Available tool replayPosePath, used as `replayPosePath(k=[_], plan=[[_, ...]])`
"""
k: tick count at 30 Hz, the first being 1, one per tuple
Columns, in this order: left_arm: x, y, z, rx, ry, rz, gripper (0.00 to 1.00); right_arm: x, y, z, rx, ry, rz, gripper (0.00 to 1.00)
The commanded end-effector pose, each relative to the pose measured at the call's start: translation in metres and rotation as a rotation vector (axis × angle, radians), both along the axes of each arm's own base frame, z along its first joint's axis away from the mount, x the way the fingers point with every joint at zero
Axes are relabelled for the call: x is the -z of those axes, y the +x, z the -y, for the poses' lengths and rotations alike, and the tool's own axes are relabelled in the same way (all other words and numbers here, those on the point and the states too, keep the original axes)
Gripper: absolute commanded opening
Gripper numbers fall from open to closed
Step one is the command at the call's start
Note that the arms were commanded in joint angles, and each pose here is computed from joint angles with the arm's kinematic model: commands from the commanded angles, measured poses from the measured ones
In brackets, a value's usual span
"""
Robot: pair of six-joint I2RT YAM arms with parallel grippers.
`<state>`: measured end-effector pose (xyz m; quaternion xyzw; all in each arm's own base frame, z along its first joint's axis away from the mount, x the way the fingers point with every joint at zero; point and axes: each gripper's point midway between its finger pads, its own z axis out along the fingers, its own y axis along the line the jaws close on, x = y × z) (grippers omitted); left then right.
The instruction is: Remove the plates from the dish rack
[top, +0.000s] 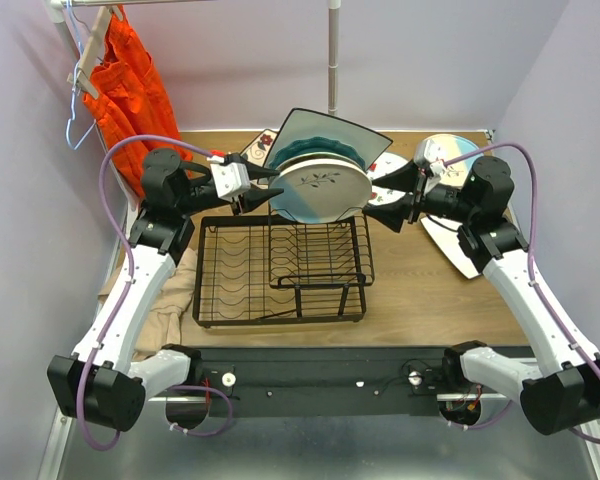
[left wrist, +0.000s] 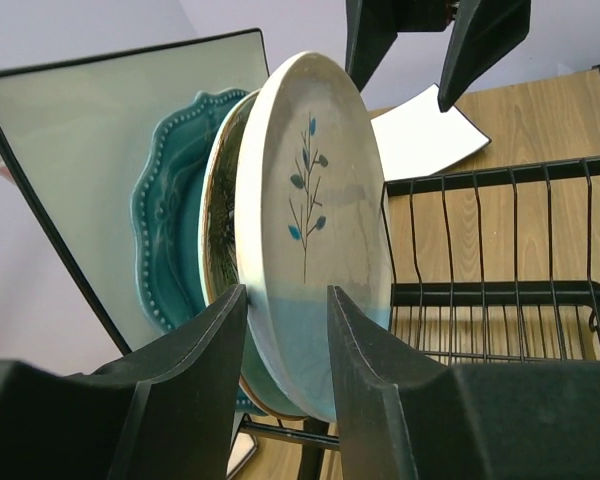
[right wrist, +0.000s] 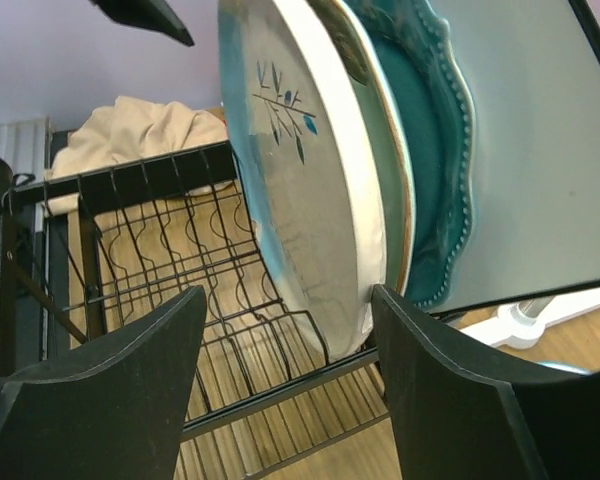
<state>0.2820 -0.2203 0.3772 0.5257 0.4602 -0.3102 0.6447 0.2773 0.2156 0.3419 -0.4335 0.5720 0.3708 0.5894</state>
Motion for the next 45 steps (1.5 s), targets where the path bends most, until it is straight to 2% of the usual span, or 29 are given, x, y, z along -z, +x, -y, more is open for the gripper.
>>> replayPosePath(k=[1,6,12,19,24,45], plan=[[-0.004,-0.012,0.002,0.025,0.001,0.03,0.46,-0.01,-0.01,-0.004,-0.092,-0.023,0.127,0.69],[-0.004,-0.013,0.002,0.031,0.0,0.03,0.46,-0.013,-0.006,-0.004,-0.09,-0.032,0.158,0.56],[-0.006,-0.017,0.001,0.033,-0.003,0.043,0.46,-0.019,-0.005,-0.005,-0.095,-0.032,0.183,0.54],[-0.008,-0.023,0.001,0.044,-0.009,0.055,0.46,-0.034,0.002,0.002,-0.01,-0.039,0.235,0.57],[-0.009,-0.026,0.002,0.056,-0.013,0.054,0.46,-0.038,0.005,0.001,-0.015,-0.045,0.223,0.61],[-0.01,-0.031,0.005,0.079,-0.023,0.054,0.46,-0.021,0.013,-0.024,-0.13,-0.075,0.199,0.55]])
